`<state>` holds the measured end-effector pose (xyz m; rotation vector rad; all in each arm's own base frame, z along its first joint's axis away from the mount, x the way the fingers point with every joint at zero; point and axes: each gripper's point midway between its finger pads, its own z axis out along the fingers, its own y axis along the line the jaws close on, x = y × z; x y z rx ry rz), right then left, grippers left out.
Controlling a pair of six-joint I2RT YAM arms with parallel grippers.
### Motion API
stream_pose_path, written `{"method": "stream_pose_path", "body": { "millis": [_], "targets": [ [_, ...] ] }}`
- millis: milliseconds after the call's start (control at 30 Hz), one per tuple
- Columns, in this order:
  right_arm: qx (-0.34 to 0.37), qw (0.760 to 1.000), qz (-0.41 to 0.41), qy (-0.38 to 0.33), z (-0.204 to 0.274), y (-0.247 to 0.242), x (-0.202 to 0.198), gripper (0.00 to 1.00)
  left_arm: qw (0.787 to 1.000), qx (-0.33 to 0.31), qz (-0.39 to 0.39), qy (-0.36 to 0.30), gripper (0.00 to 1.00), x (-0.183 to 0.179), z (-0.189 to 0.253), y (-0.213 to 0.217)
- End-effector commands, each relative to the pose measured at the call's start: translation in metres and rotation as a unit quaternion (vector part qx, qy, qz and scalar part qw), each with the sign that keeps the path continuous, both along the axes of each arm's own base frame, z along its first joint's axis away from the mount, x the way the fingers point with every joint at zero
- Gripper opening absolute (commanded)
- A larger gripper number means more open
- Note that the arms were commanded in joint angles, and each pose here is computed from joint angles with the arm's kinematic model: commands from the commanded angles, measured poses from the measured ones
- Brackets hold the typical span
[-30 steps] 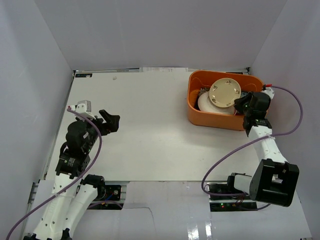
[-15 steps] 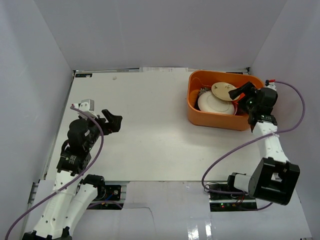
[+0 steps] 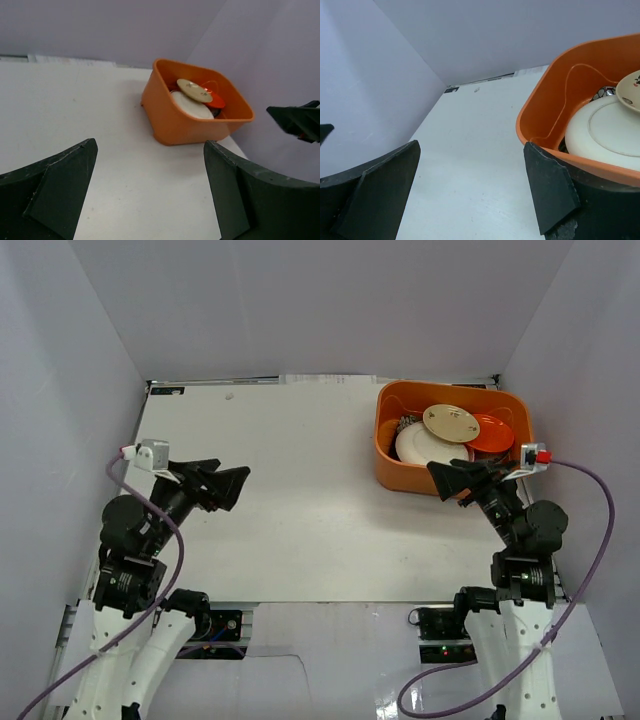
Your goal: Place the plates into the plastic bin on the countertop
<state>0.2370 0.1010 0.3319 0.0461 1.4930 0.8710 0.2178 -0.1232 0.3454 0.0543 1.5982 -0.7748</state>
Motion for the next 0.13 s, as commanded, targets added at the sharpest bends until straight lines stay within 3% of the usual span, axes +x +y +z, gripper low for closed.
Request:
{"method": "stream_pose_path", "body": {
  "millis": [0, 100],
  "targets": [
    [-0.003, 1.0, 0.004, -0.016, -0.002, 0.002, -0.021, 0.9, 0.996, -0.034, -0.02, -0.079, 0.98, -0.028, 0.051, 0.0],
    [-0.015, 1.0, 0.004, -0.026, 0.015, 0.002, -0.027, 0.9, 0.993, -0.055, -0.011, -0.1, 0.98, -0.035, 0.06, 0.004]
  ]
}}
